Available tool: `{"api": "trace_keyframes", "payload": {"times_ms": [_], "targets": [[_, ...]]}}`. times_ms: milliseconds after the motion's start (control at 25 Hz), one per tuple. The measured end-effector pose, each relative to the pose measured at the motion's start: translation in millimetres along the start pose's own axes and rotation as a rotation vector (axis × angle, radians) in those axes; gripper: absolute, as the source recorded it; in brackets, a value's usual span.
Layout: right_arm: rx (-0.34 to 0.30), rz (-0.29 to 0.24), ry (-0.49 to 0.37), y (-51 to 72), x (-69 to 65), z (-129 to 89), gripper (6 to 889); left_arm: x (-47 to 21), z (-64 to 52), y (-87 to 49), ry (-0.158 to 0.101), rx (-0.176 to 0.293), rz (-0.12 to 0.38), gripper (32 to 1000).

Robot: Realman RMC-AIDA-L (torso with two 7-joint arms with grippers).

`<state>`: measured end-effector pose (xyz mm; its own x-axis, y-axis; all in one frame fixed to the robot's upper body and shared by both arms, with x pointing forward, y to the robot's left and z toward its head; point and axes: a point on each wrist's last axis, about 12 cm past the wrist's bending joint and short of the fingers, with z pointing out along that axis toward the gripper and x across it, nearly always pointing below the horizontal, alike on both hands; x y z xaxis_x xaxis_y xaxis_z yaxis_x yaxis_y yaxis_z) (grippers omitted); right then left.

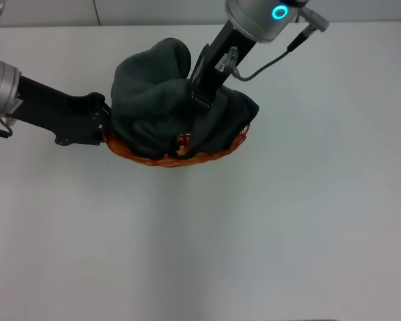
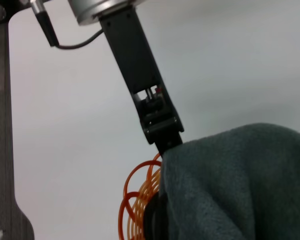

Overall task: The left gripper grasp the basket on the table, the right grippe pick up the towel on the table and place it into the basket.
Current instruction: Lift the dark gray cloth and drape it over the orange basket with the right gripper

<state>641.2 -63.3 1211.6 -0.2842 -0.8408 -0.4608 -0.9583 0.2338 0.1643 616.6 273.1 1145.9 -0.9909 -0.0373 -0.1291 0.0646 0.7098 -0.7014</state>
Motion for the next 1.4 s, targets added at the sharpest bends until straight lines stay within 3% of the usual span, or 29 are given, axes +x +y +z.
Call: {"api": "trace_keyframes", "payload": {"times_ms": [320,1400], "targets": [[0.01,-0.026,0.034,3.0,-0.4,11.1,48,-0.9,0.2,-1.4,0.0,0.0,0.003,112],[0.029,-0.025,0.03,1.7,-2.3,11.2,69,-0.5,2.4,-2.4,0.007,0.0,0.008,112]]}}
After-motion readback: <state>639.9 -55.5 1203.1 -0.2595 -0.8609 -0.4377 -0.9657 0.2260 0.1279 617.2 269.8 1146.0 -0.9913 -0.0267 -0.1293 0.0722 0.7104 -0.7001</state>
